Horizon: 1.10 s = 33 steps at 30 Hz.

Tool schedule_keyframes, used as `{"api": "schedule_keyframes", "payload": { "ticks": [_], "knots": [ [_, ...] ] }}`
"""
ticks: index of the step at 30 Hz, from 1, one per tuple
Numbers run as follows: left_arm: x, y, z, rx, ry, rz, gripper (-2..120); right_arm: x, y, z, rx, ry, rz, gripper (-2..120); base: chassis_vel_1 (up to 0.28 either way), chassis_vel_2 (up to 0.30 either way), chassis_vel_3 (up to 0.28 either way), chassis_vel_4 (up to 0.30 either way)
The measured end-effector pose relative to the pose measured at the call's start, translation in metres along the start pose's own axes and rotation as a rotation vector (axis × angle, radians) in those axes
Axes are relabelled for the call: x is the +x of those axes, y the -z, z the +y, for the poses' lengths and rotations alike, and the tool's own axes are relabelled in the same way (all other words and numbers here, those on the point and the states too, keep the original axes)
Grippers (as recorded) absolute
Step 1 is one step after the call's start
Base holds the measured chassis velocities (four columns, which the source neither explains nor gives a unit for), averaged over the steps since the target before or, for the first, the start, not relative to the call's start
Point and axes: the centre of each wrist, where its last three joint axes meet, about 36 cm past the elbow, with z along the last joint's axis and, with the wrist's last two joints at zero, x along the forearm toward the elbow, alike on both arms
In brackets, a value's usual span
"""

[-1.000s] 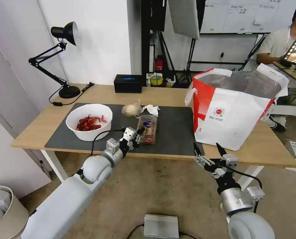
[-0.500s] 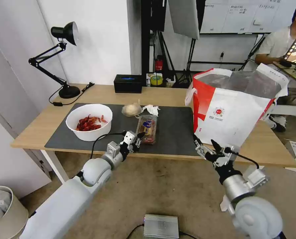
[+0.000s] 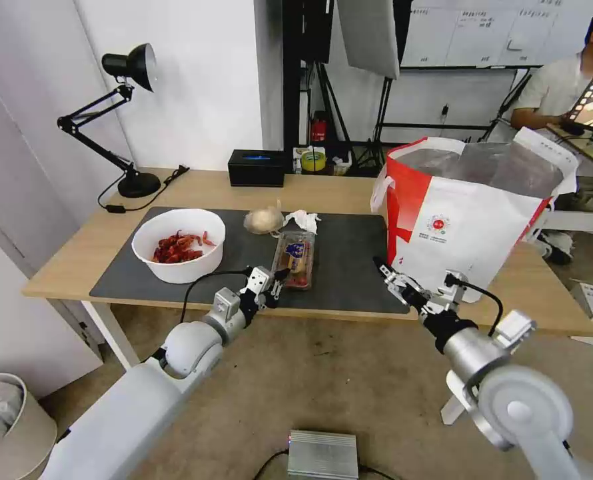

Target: Pick up the trash from the table and place it into the takeout bag.

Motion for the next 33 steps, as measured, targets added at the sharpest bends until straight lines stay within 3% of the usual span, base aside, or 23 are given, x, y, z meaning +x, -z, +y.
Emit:
{"api": "schedule_keyframes", "payload": {
  "ticks": [20,33],
  "knots": [
    [0.003,-0.005,0.005,0.017,0.018,0.012,0,-0.084,0.008,-0.007,0.006,-0.014,0.172,100,0.0,0.0,0.0,0.0],
    [0.001,-0.007,0.0,0.026,0.009,0.013,0,-0.133,-0.001,0.007,-0.02,-0.066,0.226,100,0.0,0.0,0.0,0.0]
  ]
}}
